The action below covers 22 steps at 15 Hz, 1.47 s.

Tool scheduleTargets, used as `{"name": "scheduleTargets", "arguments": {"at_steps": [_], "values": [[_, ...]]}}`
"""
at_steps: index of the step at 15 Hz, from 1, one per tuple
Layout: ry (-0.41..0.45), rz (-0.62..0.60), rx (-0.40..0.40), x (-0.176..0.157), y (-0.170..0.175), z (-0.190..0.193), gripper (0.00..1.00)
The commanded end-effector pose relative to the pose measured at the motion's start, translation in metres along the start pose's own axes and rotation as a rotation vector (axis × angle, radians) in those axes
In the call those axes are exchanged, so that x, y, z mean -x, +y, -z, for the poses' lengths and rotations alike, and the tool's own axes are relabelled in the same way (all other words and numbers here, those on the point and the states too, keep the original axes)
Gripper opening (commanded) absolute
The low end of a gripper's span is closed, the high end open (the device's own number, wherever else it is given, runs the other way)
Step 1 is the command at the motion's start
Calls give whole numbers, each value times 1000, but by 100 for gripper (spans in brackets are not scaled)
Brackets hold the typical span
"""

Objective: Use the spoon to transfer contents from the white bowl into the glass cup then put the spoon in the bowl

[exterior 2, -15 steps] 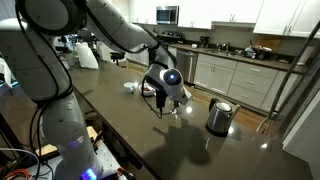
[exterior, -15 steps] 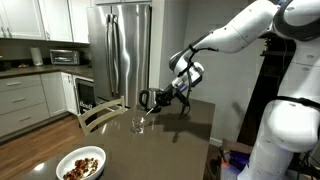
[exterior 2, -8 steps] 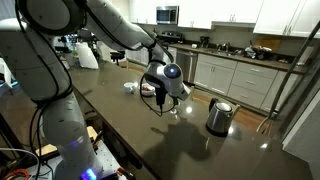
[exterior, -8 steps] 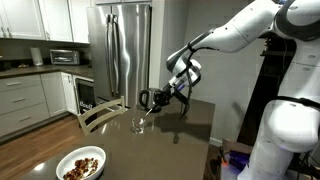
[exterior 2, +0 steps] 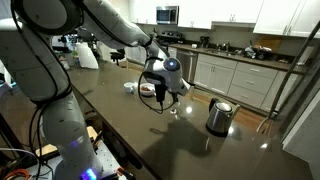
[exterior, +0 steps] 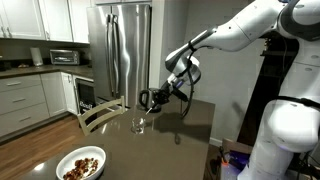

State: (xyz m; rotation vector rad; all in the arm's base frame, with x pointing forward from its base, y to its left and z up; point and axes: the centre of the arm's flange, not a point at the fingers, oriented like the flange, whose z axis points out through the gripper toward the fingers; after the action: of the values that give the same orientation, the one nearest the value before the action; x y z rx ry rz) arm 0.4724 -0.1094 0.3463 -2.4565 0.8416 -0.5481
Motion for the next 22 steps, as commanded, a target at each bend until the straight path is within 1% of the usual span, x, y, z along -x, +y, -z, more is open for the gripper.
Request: {"name": "scheduleTargets", "arguments": {"at_steps": [1, 9, 18, 22], "values": [[16, 10, 41, 4, -16, 12, 2], [7, 48, 119, 5, -35, 14, 2], [10, 84, 171, 5, -52, 17, 2], [7, 104, 234, 5, -59, 14, 2]]}}
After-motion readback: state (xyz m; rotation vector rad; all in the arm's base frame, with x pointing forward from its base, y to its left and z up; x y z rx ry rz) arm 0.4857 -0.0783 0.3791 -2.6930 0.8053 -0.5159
